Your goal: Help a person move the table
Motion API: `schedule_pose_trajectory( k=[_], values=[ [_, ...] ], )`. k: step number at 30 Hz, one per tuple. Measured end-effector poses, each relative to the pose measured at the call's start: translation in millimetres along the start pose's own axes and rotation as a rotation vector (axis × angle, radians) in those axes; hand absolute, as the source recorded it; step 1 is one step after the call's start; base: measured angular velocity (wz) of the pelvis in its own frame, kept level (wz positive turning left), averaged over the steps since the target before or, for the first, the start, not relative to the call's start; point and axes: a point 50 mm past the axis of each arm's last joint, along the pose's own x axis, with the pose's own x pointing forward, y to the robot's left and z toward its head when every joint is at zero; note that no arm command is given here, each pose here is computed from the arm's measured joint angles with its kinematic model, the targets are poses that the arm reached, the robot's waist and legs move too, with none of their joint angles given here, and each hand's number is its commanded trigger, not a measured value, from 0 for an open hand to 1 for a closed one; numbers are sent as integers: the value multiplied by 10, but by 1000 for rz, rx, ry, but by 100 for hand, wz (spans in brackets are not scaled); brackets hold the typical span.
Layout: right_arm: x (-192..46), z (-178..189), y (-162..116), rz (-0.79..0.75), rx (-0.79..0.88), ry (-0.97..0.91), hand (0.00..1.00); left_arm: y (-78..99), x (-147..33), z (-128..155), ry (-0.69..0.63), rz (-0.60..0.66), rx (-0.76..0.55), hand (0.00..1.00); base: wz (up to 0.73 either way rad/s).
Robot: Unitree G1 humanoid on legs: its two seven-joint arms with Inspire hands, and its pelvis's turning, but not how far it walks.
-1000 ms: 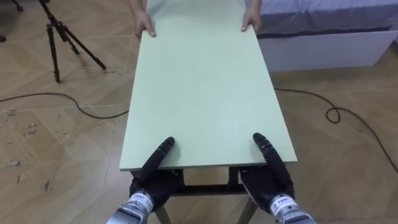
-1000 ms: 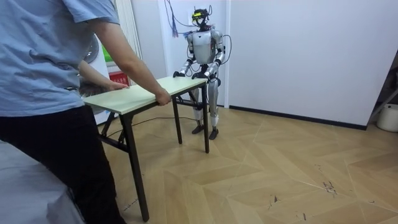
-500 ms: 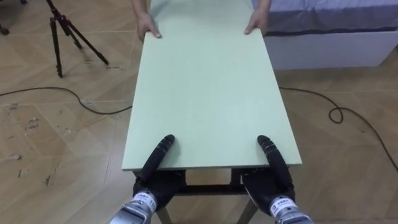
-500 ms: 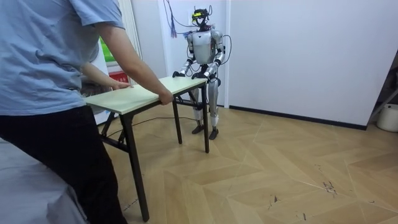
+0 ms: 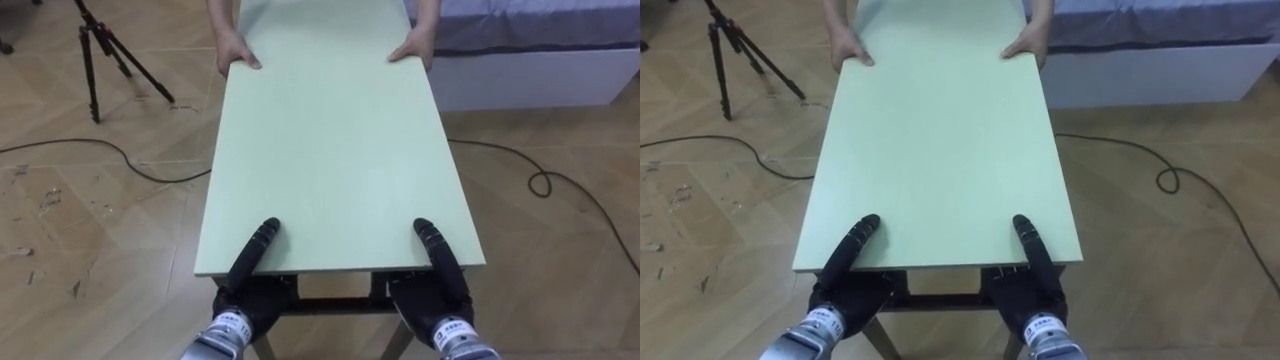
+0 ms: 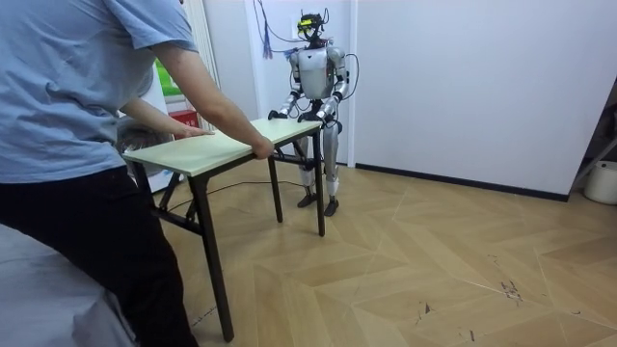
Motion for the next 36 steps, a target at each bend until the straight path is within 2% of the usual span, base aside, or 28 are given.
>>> schedule_pose_trajectory(
  k=[11,22,36],
  values=[
    [-205,-21,73,82,-25,-13,100,-88,-237,-25,-58,-77,84,100,0],
    [-236,-98,46,96,-19,-18,100,-54,-281,-39,-104,-102,130,100,0],
    [-235,-50,94,145,-37,-62,100,-101,-270,-155,-98,-125,96,100,5]
  ],
)
